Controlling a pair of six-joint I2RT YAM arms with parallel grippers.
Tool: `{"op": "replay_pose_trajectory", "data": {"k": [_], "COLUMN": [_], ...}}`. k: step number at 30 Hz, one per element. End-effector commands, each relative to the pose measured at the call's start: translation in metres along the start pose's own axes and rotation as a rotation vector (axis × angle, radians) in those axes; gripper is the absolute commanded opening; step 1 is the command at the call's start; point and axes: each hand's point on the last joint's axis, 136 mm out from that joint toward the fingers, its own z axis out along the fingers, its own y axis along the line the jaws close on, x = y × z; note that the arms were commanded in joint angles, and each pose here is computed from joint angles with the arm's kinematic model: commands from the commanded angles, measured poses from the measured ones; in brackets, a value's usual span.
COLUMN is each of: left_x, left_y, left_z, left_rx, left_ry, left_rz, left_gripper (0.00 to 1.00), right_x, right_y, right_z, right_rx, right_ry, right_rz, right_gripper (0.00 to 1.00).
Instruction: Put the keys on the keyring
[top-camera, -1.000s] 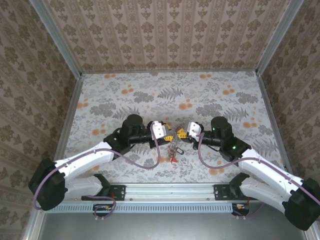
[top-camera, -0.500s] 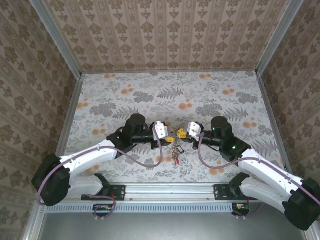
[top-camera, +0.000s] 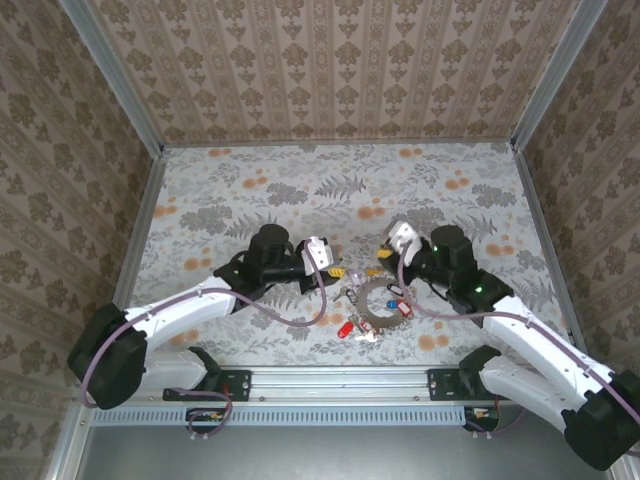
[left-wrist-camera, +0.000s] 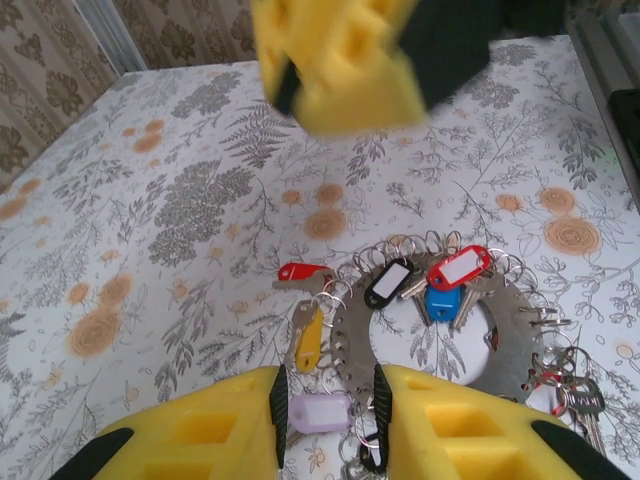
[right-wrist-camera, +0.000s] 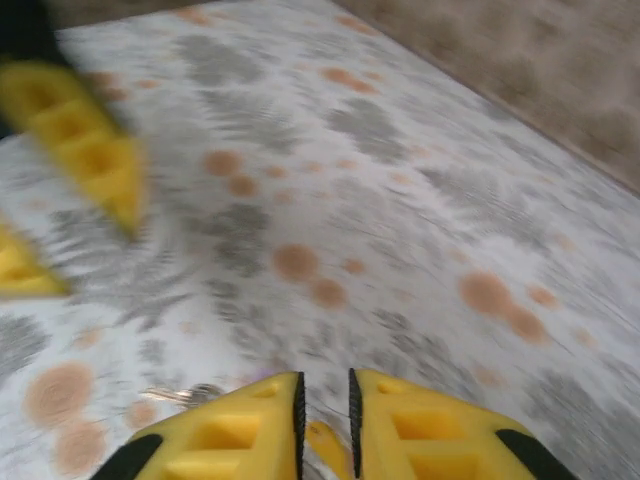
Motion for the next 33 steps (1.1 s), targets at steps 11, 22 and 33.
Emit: {"op": "replay_pose_trajectory", "data": {"k": [11,22,33], "left_x": [0.020,0.034,0.046], "left_y": [-0.012,0.003,0.013], "left_z": [0.022,0.031,0.021], "left_rx": [0.127,0.071,-0.008], "left_ry": [0.018,0.047,0.081], "left_rz": [0.069,0.029,-0.043], "left_gripper": [0.33,0.33,0.33], "right_x": [0.114,0.184,0.186], "right_y": [-0.045,0.017,0.023], "right_z": [-0.072,-0.036,0.005], "right_rx": [0.401,0.215,0.093], "right_ry": [0.525,0.723,0.732], "right_rz": [1.252,1.464,1.480], "right_gripper": [0.25,0.40,0.45]}}
